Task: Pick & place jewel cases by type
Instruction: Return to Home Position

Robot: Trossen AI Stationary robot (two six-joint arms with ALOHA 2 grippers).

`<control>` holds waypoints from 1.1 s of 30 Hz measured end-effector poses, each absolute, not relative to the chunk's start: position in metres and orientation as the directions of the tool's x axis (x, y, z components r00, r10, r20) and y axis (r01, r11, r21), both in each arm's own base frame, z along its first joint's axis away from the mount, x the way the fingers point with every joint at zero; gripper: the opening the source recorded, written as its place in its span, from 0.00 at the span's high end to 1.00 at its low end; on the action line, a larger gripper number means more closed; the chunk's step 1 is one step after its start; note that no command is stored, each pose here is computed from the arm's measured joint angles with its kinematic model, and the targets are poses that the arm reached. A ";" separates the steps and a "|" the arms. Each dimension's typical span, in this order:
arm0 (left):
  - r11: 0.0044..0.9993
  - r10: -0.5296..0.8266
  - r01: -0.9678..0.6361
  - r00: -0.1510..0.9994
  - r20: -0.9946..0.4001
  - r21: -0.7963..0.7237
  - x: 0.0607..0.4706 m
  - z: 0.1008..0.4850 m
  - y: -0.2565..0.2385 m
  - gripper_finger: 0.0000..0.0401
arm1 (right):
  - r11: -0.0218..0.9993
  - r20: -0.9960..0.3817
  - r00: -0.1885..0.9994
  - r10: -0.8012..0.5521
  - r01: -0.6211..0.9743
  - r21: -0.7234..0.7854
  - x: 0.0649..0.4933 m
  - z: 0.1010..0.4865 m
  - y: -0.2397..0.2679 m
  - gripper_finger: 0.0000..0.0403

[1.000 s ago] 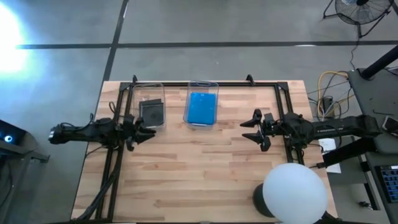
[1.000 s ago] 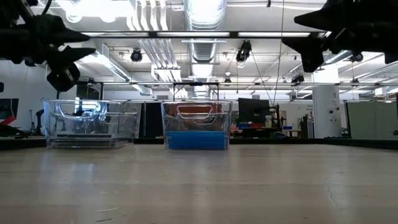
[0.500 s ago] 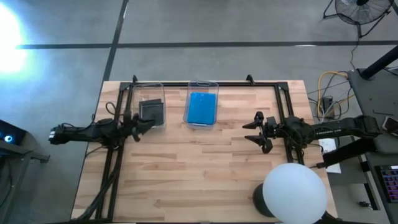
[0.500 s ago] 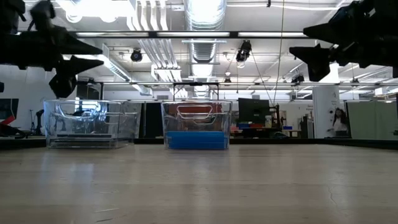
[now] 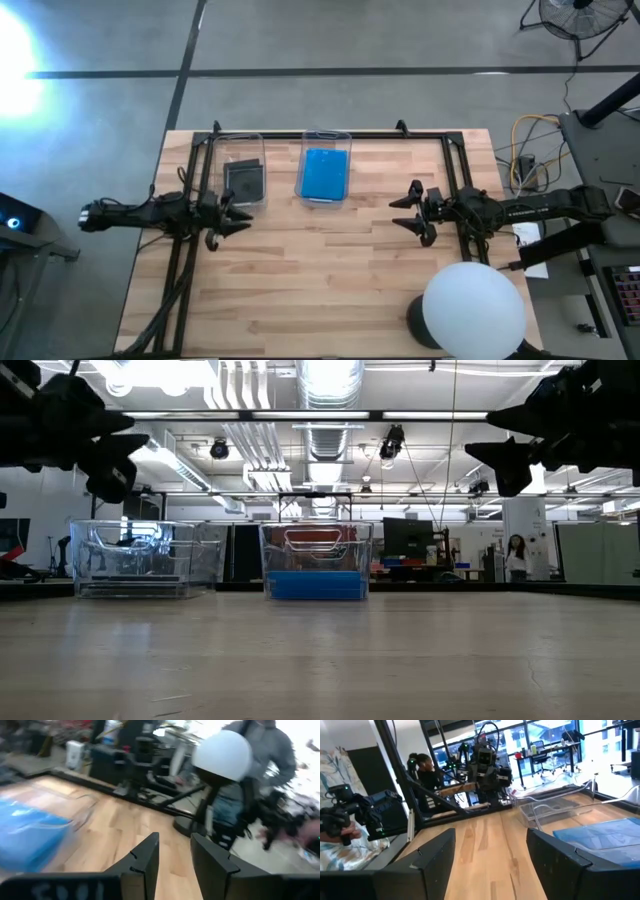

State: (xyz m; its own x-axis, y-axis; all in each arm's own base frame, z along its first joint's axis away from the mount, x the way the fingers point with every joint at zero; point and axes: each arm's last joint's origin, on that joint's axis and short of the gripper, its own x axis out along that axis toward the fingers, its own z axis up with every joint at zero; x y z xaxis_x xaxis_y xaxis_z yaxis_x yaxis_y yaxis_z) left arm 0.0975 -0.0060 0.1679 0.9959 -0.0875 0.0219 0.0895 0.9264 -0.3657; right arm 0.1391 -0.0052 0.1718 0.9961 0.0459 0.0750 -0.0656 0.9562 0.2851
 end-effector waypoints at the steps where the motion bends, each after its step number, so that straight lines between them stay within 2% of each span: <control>1: 0.932 -0.115 0.117 0.993 0.027 -0.344 0.097 0.168 -0.007 0.76 | 0.956 0.075 0.996 0.046 -0.066 0.285 0.139 0.172 -0.005 0.41; 7: 0.942 -0.151 0.154 0.988 0.032 -0.299 0.097 0.169 -0.008 0.76 | 0.957 0.076 0.996 0.046 -0.066 0.283 0.139 0.172 -0.005 0.40; 18: 0.905 -0.134 0.135 0.991 0.030 -0.404 0.097 0.169 -0.007 0.76 | 0.957 0.076 0.996 0.046 -0.065 0.283 0.139 0.172 -0.005 0.41; 33: 0.902 -0.130 0.131 0.991 0.030 -0.412 0.097 0.169 -0.007 0.76 | 0.957 0.076 0.996 0.044 -0.064 0.283 0.139 0.172 -0.005 0.40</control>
